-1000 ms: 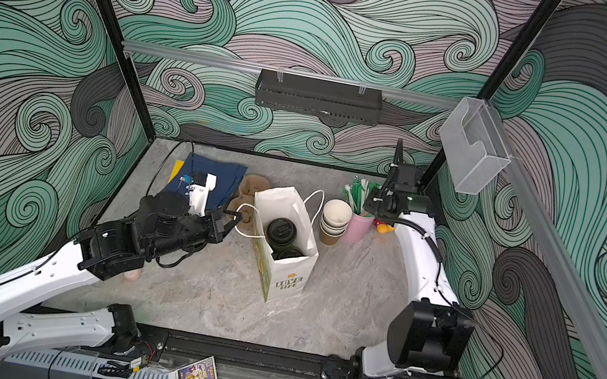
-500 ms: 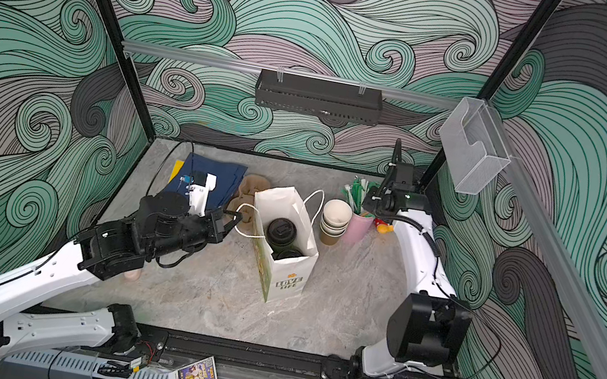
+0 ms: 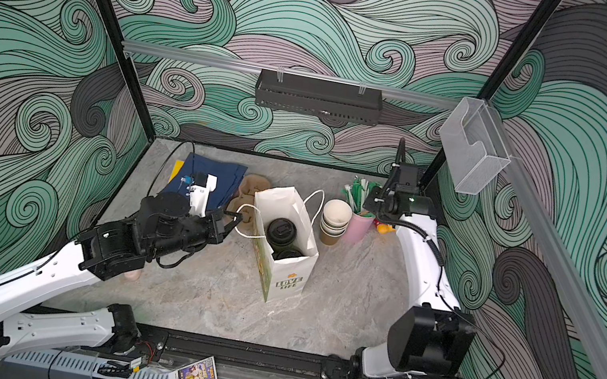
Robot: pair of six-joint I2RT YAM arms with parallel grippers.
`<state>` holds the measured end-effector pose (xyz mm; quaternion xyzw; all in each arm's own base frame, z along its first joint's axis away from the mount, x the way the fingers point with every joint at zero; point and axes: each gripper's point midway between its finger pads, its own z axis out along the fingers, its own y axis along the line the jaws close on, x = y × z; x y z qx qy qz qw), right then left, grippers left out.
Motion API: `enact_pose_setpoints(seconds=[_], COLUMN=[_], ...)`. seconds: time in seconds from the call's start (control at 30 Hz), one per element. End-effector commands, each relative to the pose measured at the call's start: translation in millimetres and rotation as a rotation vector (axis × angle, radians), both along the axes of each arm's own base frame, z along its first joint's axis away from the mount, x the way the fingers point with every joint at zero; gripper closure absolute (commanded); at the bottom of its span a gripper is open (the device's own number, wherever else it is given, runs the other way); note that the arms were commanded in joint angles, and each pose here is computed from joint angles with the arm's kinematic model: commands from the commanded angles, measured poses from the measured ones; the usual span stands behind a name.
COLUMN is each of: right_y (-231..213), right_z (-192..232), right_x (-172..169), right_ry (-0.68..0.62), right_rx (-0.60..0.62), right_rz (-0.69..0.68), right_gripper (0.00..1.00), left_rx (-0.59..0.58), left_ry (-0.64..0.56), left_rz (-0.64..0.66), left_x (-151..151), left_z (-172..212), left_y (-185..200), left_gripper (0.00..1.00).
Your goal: Pack the takeout coffee
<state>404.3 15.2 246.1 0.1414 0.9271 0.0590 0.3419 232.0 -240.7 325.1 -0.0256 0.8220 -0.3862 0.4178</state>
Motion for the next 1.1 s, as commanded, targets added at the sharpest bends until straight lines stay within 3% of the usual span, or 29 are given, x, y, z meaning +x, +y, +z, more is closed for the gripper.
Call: enact_pose_setpoints(seconds=[0.0, 0.3, 0.47, 0.97, 1.07], right_y=[-0.1, -0.7, -0.7, 0.2, 4.6], right_z=[27.0, 43.2, 81.2, 187.0, 196.1], right_x=[-12.2, -18.9, -28.0, -117.2, -137.7], right_ry=[-0.04, -0.067, -0.159, -0.381, -0.375], right_rx=[0.009, -0.001, -0.003, -0.035, -0.036], right_rz=[0.01, 0.019, 0.026, 0.088, 0.128], right_gripper=[0.97, 0.97, 1.0, 1.0, 1.0], left_rx=[-0.008, -0.005, 0.0, -0.002, 0.007], left_ry=[-0.015, -0.019, -0.018, -0.02, -0.026], left_rz=[-0.008, -0.017, -0.014, -0.02, -0.018], left_x=[0.8, 1.5, 1.9, 2.7, 2.3], left_z=[4.7, 6.4, 4.9, 5.8, 6.9], left_y=[-0.8, -3.4, -2.8, -5.4, -3.3], left_gripper=[1.0, 1.0, 1.0, 1.0, 0.83])
